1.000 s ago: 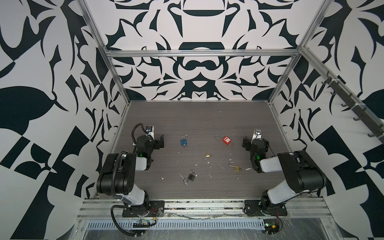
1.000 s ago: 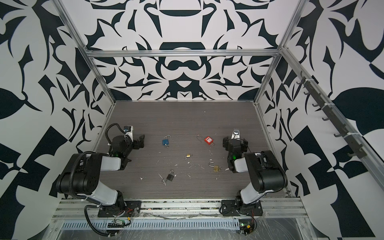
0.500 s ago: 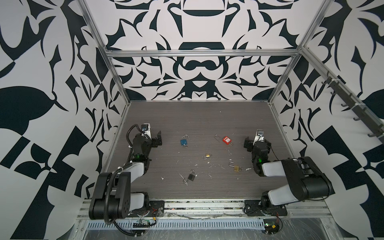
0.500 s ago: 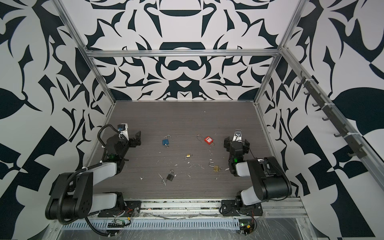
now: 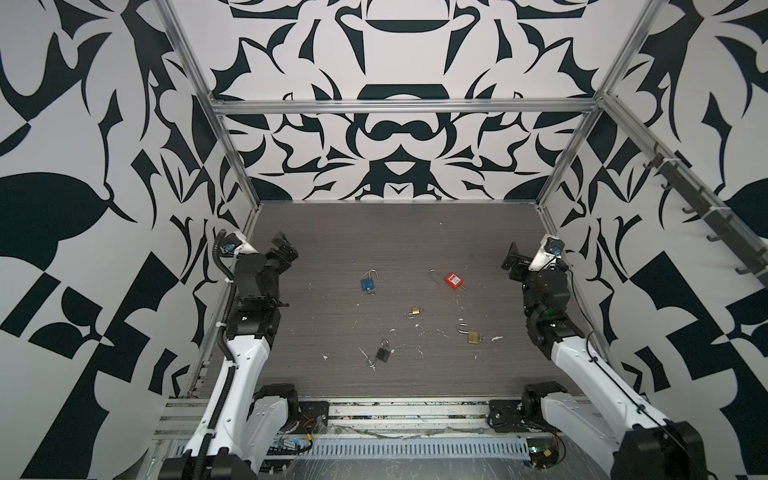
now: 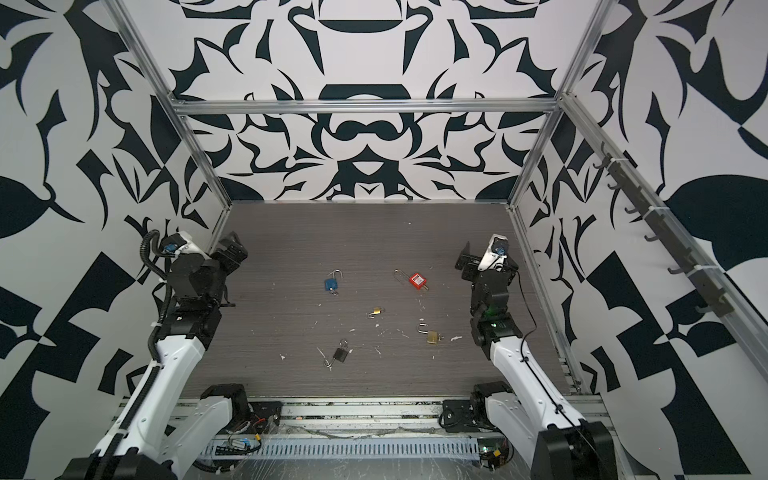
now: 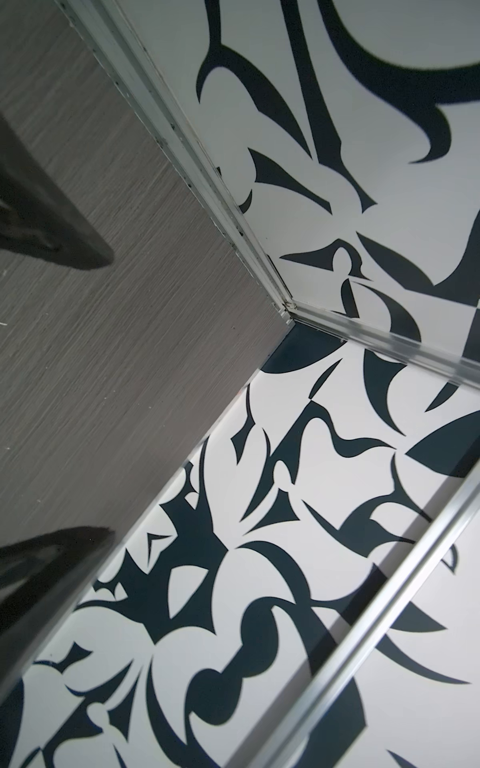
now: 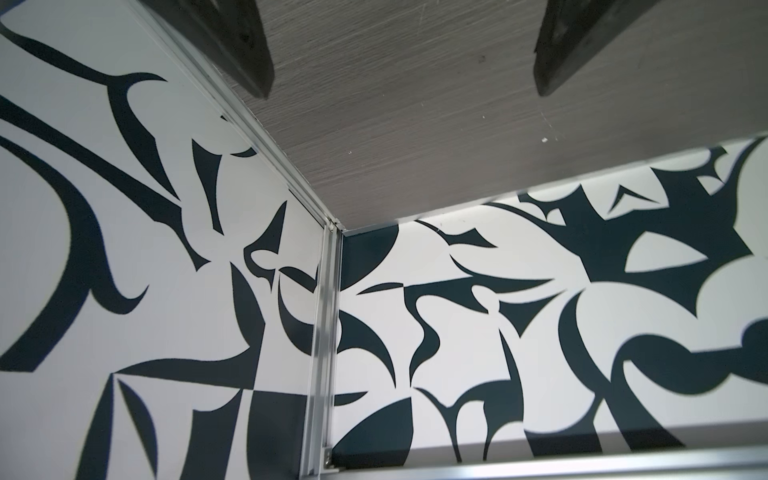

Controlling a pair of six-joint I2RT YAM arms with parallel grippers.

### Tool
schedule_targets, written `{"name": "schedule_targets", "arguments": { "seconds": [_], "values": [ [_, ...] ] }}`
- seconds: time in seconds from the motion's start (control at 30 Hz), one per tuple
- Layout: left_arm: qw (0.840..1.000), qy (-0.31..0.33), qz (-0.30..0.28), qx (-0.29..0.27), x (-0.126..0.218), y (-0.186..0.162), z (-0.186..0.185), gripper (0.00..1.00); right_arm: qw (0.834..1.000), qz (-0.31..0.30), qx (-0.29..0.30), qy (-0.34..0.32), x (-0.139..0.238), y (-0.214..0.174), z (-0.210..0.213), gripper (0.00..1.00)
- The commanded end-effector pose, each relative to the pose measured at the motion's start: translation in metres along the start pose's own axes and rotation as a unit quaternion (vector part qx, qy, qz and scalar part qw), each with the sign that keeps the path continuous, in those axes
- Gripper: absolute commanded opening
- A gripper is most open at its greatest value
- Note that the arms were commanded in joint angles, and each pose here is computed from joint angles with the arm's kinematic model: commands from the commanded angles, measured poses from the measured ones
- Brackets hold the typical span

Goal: Lock with the key

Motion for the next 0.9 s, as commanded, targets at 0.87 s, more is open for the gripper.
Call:
{"name": "schedule_targets", "arguments": {
  "seconds": [0.87],
  "values": [
    [0.905,-0.039,0.394,-0.156,0.069,-0.164,-0.079,0.99,0.881,0.305,-0.007,0.361,0.057,-0.106,0.167,0.99]
  ]
}}
Point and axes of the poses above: each gripper's point midway between its finger pads, its own x axis back along the fingers, its own z axis along the line the jaws close on, y = z × x, the point moved 1 cm from there along x, back along the fingers, and after that the axes turned 4 degrees about -x, right-handed, at the moved point
